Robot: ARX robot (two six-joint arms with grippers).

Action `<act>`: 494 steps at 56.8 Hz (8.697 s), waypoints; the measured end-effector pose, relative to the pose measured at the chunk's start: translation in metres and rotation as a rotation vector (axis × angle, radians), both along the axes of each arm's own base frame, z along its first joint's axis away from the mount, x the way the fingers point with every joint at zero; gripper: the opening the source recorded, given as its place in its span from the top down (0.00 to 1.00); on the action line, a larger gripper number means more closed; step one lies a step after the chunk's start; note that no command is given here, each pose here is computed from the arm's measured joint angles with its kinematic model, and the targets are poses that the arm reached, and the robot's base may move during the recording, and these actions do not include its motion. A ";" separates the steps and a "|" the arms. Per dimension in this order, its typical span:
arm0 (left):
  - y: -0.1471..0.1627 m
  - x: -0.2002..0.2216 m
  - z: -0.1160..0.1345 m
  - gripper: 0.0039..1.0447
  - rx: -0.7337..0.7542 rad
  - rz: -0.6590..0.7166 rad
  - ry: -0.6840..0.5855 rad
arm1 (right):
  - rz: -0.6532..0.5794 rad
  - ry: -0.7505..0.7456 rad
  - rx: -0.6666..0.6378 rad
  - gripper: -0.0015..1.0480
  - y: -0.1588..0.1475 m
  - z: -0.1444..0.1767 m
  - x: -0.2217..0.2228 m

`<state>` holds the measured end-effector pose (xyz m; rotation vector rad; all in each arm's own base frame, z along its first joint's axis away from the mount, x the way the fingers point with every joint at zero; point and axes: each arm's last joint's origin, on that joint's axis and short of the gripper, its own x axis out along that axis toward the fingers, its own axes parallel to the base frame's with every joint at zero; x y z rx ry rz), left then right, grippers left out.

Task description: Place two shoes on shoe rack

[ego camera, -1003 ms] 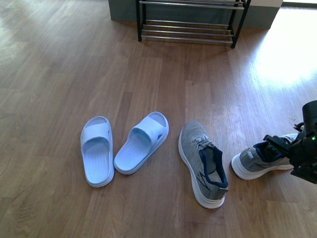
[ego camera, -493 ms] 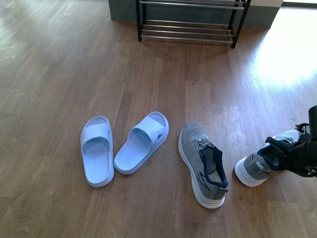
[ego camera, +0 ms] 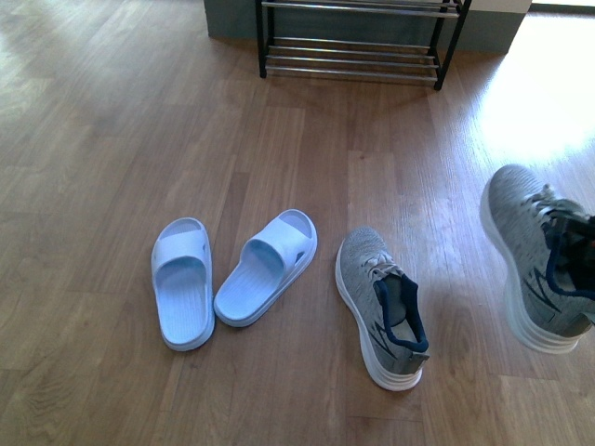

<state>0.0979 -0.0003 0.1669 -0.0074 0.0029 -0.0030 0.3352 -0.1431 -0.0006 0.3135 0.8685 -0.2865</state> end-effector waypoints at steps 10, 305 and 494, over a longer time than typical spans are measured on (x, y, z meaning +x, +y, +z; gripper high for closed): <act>0.000 0.000 0.000 0.09 0.000 0.000 0.000 | 0.022 -0.072 -0.023 0.99 0.002 0.047 -0.043; -0.227 0.245 -0.291 0.09 0.101 0.108 1.197 | 0.019 -0.364 -0.085 0.99 0.030 0.143 -0.157; -0.133 0.168 -0.030 0.99 -0.194 0.205 0.630 | 0.019 -0.364 -0.085 0.99 0.030 0.143 -0.157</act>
